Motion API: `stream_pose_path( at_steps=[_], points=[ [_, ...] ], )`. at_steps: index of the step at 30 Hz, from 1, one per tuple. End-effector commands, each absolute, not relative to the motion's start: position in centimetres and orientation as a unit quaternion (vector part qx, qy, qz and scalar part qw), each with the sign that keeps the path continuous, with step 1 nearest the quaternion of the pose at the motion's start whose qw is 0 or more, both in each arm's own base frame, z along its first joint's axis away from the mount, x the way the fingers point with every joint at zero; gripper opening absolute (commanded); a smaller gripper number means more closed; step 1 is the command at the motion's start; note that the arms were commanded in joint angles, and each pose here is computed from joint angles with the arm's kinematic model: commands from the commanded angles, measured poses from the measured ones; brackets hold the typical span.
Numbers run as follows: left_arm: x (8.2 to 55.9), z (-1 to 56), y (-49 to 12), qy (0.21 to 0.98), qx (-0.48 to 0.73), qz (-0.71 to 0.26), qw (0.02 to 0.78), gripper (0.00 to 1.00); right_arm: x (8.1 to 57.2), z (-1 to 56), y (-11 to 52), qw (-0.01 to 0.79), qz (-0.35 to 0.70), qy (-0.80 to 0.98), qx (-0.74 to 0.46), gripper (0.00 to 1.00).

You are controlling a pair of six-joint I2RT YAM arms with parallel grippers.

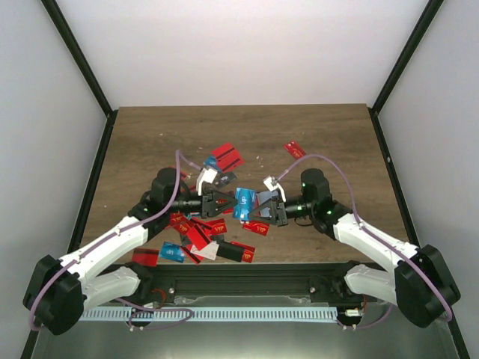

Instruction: Put the credit cards into the card holder

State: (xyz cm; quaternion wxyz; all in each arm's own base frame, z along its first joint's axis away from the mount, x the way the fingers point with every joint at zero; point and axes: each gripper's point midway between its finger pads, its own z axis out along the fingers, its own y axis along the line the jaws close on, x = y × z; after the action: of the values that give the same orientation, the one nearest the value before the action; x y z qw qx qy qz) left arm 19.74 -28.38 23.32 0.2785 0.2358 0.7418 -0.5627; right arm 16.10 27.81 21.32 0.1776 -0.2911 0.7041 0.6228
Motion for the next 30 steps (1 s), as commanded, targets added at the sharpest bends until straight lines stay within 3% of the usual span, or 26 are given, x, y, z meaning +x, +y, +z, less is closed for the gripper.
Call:
stream_pose_path(
  at_steps=[1, 4, 10, 15, 19, 22, 30],
  points=[
    [18.8, 24.2, -28.6, 0.715, 0.259, -0.587, 0.278, 0.26, 15.7, 24.5, 27.8, 0.200, 0.637, 0.667, -0.329, 0.01],
    [18.4, 24.2, -28.9, 0.710, 0.265, -0.595, 0.269, 0.23, 15.8, 24.8, 27.9, 0.200, 0.639, 0.664, -0.331, 0.01],
    [18.0, 24.4, -29.3, 0.703, 0.272, -0.603, 0.261, 0.05, 16.0, 25.1, 28.0, 0.200, 0.640, 0.663, -0.333, 0.01],
    [18.9, 23.8, -29.5, 0.714, 0.253, -0.598, 0.261, 0.04, 17.8, 24.4, 28.1, 0.217, 0.612, 0.696, -0.307, 0.03],
    [21.2, 22.1, -29.7, 0.746, 0.206, -0.575, 0.266, 0.04, 23.7, 21.4, 25.2, 0.280, 0.515, 0.789, -0.181, 0.32],
    [23.1, 20.4, -30.0, 0.772, 0.171, -0.555, 0.260, 0.04, 26.2, 18.2, 22.5, 0.271, 0.470, 0.833, -0.107, 0.45],
    [26.7, 15.3, -31.9, 0.827, 0.118, -0.511, 0.203, 0.04, 29.4, 10.1, 17.8, 0.231, 0.317, 0.920, 0.022, 0.58]
  ],
)
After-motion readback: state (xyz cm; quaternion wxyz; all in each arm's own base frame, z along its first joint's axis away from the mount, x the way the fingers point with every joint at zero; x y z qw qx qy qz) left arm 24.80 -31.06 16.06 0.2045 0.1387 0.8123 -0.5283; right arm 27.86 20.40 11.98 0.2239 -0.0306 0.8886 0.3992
